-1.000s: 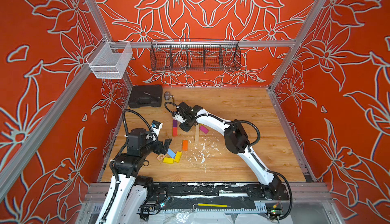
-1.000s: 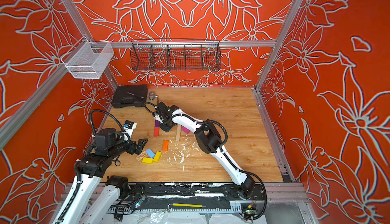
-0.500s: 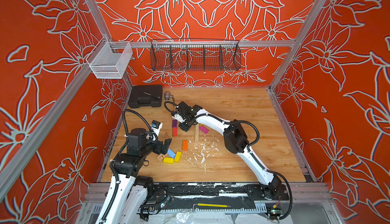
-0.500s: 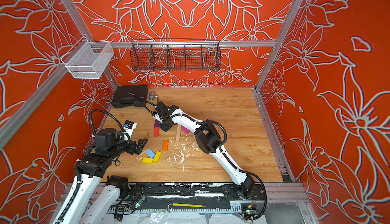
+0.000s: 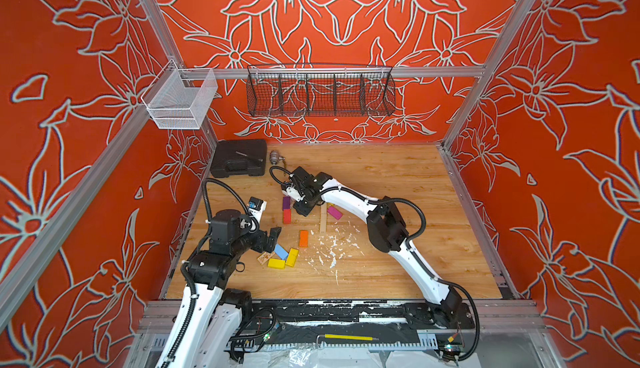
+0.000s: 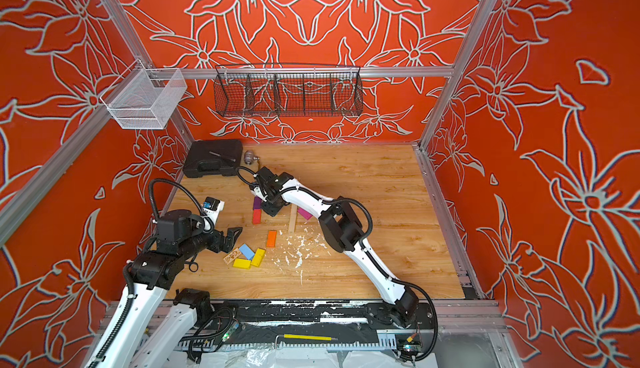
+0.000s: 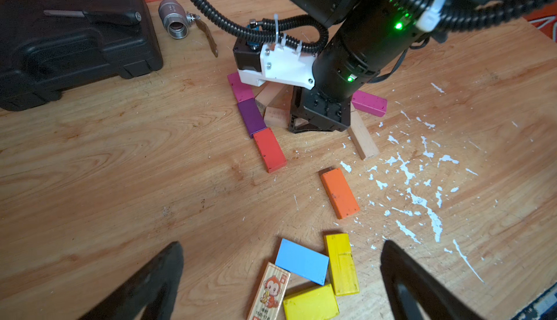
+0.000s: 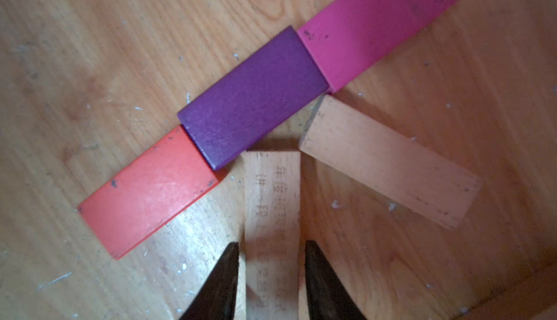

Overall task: Assemble the letter k with building blocks
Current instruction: Assemble the building block at the center of the board, then adjust the building block at the center of the board.

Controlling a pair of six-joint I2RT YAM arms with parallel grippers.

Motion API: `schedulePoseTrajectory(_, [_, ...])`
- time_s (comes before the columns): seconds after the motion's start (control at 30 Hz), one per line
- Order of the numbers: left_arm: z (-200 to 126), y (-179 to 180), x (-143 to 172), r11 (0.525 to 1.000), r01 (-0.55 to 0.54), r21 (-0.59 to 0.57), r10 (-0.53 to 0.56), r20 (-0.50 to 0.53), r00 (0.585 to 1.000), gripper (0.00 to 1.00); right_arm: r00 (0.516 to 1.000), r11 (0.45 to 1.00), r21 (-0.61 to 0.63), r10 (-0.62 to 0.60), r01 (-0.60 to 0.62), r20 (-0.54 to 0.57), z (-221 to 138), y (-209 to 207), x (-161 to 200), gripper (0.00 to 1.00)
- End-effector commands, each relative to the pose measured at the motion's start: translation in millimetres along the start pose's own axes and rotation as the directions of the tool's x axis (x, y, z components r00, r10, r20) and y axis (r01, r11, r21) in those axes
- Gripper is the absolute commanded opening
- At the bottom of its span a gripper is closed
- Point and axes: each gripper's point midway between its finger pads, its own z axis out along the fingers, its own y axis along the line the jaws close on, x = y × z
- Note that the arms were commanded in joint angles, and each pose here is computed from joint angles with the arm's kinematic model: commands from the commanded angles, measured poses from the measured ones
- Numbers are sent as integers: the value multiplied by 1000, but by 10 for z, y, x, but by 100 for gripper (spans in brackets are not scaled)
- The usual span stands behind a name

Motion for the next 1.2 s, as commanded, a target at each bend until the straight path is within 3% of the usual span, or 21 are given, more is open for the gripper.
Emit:
schedulePoseTrajectory(0.0, [40,106,-85,996,78,-45,-78,-3,997,100,993,999,1,35,-35,109,-507,-2,-226,40])
schedulePoseTrajectory(0.23, [141,260,-220,949,290,-122,-298,-55,953,98,940,985,8,162,-172,301,-1331,-171,-216,44])
schedulePoseTrajectory(0.43, [520,364,-255,839,513,-179,-537,-125,835,85,820,929,-1,326,-369,471,-2008,-352,69,50])
schedulePoseTrajectory(0.63, [977,433,-394,800,579,-158,-599,-145,788,77,719,876,-113,452,-468,528,-2328,-224,471,65])
schedulePoseTrajectory(0.87, [1540,496,-343,790,588,-176,-613,-267,744,74,709,846,-171,520,-505,477,-2359,-79,803,70])
schedulePoseTrajectory(0.97, [1783,451,-326,801,584,-131,-591,-328,737,73,709,842,-165,525,-514,471,-2350,-75,884,70])
schedulePoseTrajectory(1.17, [2041,464,-229,794,597,-116,-596,-345,725,69,718,842,-120,514,-525,469,-2345,-124,971,71])
